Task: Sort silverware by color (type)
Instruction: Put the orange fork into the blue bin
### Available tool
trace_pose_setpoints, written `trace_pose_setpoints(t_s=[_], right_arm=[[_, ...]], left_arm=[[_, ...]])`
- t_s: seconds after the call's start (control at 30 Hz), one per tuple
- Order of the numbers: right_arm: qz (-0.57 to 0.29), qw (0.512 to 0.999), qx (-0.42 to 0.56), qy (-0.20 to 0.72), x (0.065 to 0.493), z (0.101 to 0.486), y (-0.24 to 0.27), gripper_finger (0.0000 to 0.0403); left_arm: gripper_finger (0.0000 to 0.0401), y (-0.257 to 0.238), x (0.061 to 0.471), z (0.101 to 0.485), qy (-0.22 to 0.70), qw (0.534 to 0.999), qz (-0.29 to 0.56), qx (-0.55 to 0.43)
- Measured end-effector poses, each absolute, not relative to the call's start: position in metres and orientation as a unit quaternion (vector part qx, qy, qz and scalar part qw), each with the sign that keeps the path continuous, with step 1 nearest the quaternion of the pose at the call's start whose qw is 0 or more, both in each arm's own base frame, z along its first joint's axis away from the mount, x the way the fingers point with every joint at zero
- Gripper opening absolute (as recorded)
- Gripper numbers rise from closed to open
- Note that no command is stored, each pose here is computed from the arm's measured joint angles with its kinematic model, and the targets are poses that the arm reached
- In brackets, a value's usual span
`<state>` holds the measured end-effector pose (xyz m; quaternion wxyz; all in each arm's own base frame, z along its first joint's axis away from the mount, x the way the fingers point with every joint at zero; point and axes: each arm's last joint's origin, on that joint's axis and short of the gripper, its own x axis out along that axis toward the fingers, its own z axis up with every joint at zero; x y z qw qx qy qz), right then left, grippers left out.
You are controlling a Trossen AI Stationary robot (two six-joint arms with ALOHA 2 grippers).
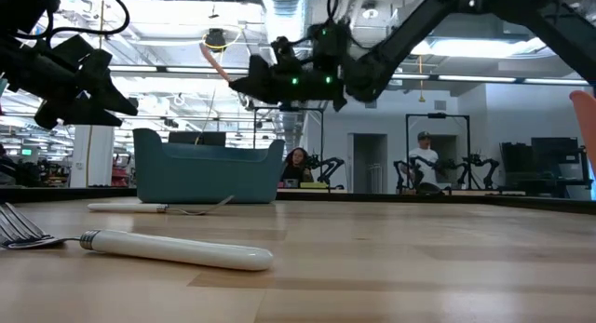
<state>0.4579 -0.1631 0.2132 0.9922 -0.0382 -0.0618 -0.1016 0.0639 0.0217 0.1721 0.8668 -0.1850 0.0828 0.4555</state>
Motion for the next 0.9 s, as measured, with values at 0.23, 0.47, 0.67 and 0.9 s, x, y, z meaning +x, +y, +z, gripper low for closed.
trace_pose_setpoints(t_s=[0.23,0.47,0.67,0.9], right_arm=[[-0.11,0.994,0.013,0.017,0.474,0.196,-0.172,0.0051],[-0.114,0.99,0.001,0.081,0.48,0.206,-0.181,0.0051],[-0.099,0.987,-0.021,0.128,0.488,0.23,-0.195,0.0051],[-0.043,0.981,-0.002,0.19,0.498,0.222,-0.197,0.0051]], left_arm=[[0.0235,0.022,0.064,0.172,0.082,0.866,0.458,-0.184],[0.0235,0.022,0.064,0.172,0.081,0.865,0.46,-0.183],[0.0235,0.022,0.064,0.172,0.08,0.865,0.461,-0.183],[0.0235,0.022,0.064,0.172,0.081,0.865,0.461,-0.183]])
